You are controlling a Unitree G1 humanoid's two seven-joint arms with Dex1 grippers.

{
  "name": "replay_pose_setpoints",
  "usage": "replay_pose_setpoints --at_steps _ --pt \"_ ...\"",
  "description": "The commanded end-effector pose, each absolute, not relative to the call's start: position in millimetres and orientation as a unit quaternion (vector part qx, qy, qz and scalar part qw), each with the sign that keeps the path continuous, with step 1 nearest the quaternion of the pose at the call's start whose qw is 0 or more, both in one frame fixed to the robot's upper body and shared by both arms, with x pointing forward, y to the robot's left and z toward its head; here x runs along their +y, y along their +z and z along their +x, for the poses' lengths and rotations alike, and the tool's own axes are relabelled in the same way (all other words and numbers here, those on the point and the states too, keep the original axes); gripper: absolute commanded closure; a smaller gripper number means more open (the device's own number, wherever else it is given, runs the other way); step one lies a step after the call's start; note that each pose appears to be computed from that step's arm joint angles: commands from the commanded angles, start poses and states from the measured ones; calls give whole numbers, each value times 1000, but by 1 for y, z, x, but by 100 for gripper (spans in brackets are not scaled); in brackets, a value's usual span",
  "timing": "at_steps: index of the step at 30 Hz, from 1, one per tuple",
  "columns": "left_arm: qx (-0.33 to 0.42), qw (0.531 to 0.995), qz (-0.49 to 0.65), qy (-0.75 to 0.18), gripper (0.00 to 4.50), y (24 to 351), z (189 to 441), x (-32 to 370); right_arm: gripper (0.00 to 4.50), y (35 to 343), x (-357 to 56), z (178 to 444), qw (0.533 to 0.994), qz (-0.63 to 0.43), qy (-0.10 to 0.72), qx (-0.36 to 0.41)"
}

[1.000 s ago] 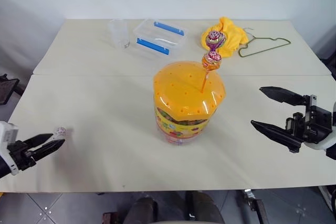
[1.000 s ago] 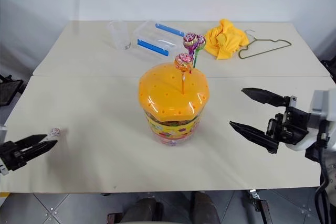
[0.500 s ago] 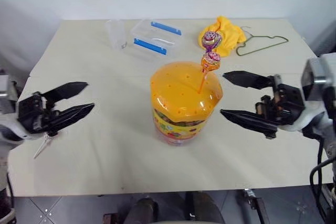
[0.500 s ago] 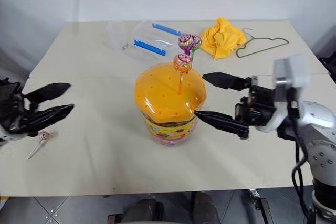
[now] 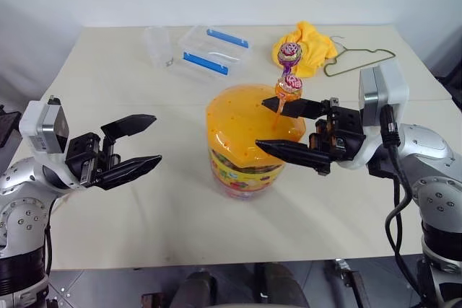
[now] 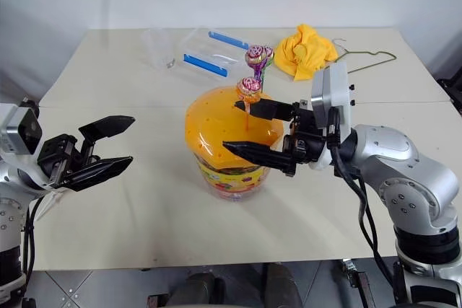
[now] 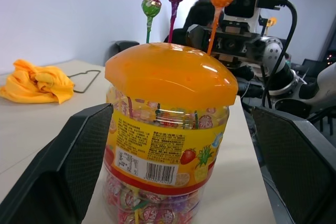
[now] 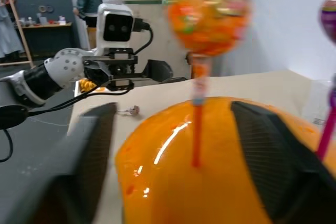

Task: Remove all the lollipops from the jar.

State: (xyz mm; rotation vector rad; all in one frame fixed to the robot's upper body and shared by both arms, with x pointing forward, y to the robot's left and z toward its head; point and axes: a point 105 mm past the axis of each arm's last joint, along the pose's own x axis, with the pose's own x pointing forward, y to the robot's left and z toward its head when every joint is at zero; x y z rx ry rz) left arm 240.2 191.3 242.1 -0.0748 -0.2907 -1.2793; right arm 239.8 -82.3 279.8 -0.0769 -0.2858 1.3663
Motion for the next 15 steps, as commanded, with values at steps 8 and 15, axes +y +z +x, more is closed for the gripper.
replay_pose_setpoints --at_steps 8,15 --pt "-174 769 -18 -615 0 257 239 182 447 319 -116 238 759 33 606 -237" --pt "-170 753 14 -635 0 256 246 178 447 343 -170 230 807 69 540 -227"
